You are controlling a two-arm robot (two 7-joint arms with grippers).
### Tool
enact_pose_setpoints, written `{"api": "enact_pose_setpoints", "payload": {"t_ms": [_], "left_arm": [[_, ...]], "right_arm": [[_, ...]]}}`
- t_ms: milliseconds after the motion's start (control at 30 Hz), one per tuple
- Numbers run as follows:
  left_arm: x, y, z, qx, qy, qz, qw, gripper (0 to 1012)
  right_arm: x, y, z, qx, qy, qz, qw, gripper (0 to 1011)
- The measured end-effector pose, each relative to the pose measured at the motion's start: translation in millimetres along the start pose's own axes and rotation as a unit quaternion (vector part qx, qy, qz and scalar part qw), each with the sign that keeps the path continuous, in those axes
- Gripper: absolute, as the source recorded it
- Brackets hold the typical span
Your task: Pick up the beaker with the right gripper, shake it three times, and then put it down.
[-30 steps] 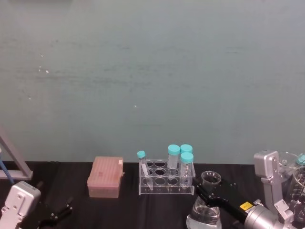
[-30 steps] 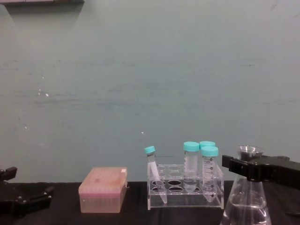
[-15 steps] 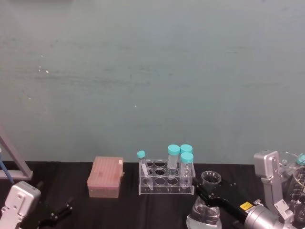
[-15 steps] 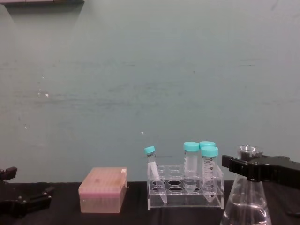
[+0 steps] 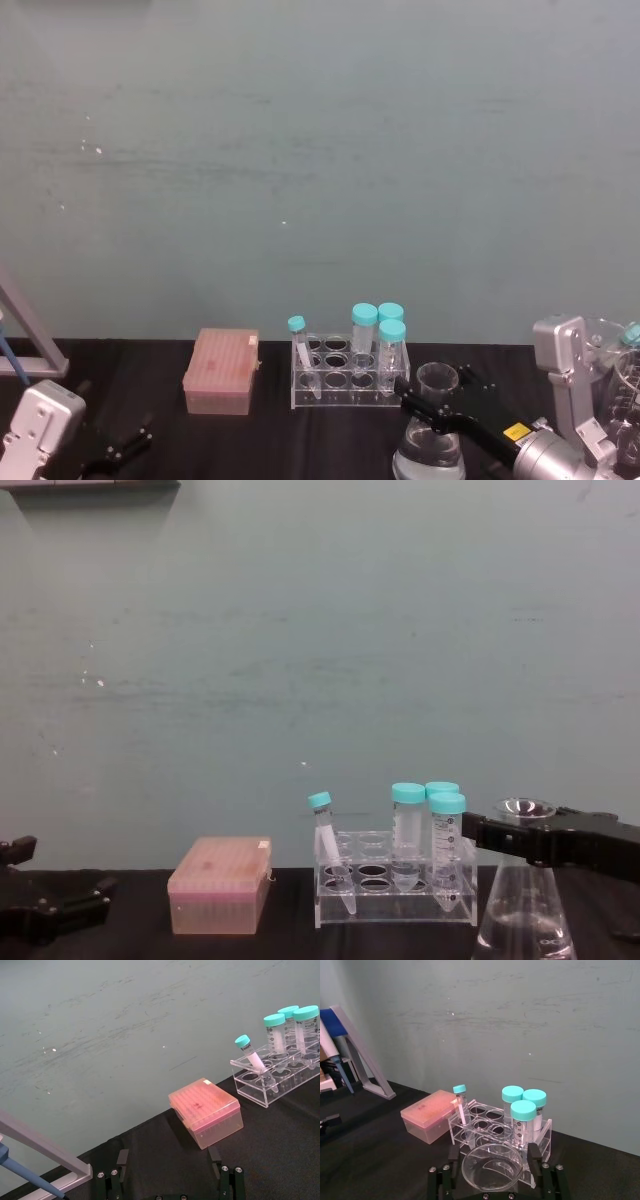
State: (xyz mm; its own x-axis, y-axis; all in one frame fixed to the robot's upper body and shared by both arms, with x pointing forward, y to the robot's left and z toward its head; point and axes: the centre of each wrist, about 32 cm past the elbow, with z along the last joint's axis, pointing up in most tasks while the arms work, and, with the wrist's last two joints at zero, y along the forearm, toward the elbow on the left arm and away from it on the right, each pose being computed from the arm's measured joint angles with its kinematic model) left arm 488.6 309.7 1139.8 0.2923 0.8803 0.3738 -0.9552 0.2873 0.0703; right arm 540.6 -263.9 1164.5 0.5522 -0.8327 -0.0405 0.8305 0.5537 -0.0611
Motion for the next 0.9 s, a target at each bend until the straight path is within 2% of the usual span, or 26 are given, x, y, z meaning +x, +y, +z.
{"api": "enact_pose_setpoints", "payload": {"t_ms": [33, 233, 900], "left_arm": [[0.0, 0.0, 0.0, 0.0, 0.0, 0.0, 1.0, 1000], [0.0, 0.0, 0.0, 0.0, 0.0, 0.0, 1.0, 1000], [0.0, 0.0, 0.0, 0.0, 0.0, 0.0, 1.0, 1000]], "right_arm": [[0.0, 0.0, 0.0, 0.0, 0.0, 0.0, 1.0, 846], [-0.1, 0.0, -0.1, 0.0, 0.0, 0.0, 1.0, 1003], [-0.1, 0.0, -0.1, 0.0, 0.0, 0.0, 1.0, 1000]]}}
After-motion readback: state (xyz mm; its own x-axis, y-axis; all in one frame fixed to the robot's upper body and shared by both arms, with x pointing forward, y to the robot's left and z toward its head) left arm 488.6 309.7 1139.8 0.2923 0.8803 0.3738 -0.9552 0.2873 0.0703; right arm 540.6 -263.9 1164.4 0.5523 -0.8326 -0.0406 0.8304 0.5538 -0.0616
